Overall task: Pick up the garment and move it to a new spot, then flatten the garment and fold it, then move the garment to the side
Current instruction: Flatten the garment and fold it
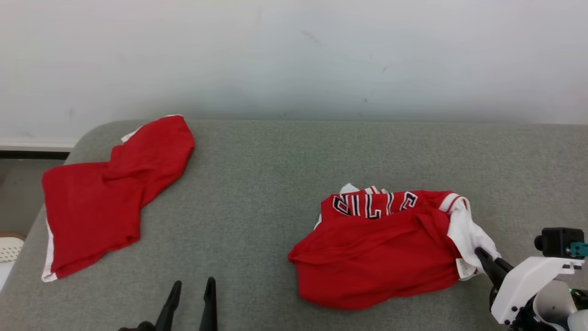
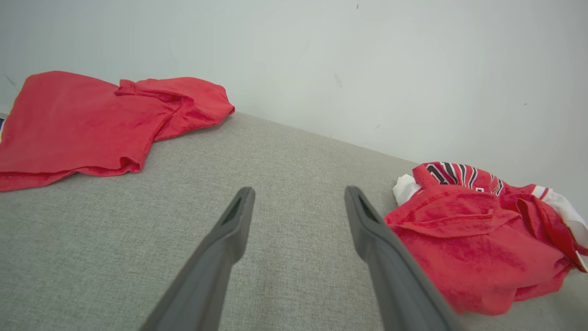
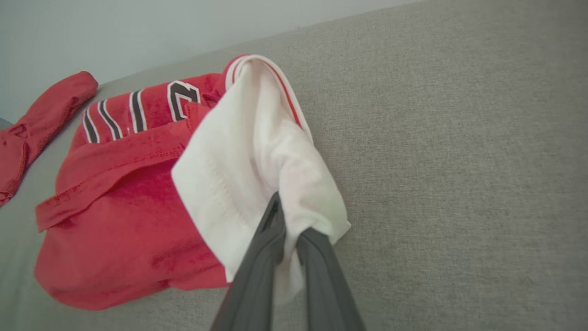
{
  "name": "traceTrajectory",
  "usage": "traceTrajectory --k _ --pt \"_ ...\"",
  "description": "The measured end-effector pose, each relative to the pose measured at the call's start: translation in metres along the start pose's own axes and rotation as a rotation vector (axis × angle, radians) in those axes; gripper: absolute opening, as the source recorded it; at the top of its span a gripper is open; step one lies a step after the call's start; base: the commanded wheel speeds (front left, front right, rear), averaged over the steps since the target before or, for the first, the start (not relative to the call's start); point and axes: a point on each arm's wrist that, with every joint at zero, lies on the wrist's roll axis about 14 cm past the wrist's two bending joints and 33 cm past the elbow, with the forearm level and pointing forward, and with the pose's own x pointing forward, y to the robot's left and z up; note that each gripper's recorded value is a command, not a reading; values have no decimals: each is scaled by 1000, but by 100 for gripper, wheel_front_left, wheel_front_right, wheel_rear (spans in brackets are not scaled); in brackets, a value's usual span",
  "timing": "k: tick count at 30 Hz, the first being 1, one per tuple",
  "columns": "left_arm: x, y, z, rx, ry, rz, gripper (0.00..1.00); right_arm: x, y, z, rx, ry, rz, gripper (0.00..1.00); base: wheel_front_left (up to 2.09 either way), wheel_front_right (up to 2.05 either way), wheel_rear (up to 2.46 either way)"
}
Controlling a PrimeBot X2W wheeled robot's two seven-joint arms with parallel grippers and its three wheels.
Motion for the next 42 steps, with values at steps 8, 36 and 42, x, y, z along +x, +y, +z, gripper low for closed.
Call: traceTrajectory --k 8,36,42 --pt "6 -9 -5 -1 15 -31 100 -13 -38 -22 67 22 -106 100 0 0 0" --pt "4 -15 2 11 -7 -57 100 -97 -97 8 -287 -499 -360 100 0 0 0" --pt "2 -12 4 14 -13 -53 100 -112 -75 32 -310 -625 -343 100 0 0 0"
